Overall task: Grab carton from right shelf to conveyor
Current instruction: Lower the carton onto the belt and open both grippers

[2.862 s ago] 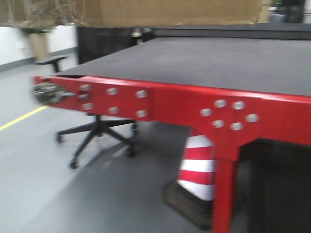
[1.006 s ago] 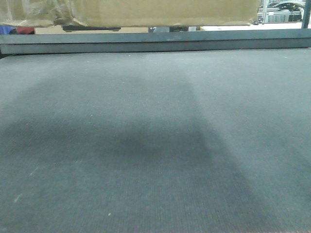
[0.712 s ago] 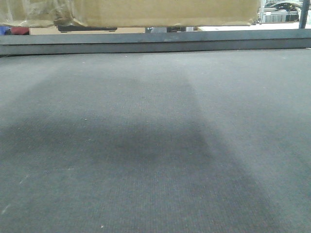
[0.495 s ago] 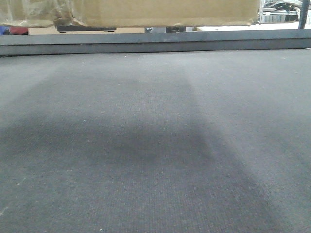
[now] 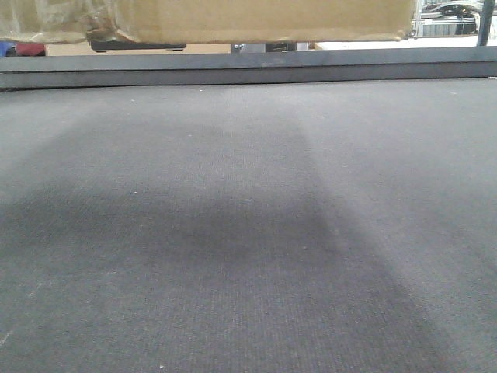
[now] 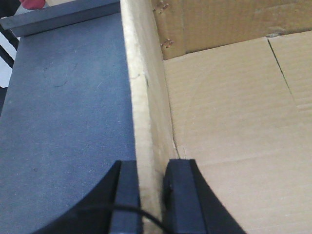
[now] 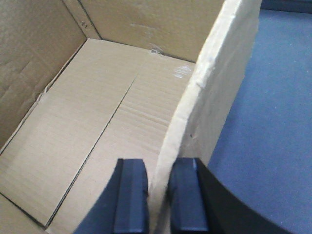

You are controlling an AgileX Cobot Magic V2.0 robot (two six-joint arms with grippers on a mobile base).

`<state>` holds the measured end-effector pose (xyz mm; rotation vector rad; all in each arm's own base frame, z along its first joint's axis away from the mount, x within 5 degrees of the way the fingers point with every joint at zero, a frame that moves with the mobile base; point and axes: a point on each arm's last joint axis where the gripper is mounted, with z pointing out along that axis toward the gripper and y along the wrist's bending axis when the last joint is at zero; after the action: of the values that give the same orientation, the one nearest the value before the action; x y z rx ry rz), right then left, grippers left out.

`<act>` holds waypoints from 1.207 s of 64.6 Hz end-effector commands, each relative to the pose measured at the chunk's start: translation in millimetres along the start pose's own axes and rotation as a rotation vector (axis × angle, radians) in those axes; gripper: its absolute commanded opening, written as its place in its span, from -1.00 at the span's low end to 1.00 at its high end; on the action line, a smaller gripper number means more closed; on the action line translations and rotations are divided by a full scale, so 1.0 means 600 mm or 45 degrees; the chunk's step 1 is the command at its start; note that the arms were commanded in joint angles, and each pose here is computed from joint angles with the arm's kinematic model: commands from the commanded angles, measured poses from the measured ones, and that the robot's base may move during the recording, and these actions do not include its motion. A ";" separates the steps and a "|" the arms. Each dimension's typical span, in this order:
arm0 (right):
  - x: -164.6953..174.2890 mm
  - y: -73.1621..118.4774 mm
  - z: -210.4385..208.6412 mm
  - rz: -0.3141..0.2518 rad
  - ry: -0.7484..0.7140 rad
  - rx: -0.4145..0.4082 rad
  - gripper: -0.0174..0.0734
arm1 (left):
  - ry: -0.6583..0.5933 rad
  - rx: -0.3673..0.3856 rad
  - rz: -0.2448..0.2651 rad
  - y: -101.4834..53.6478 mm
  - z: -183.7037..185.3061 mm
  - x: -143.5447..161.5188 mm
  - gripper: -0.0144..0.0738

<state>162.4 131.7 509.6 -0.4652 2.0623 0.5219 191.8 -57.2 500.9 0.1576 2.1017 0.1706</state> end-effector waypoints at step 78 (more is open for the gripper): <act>0.017 -0.147 0.344 0.025 0.251 0.315 -0.07 | 0.201 0.212 -0.224 -0.117 0.306 0.061 -0.34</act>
<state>344.2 163.4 379.9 -0.3571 2.3484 0.2058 323.1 -102.9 360.9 0.0447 2.3321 -0.0476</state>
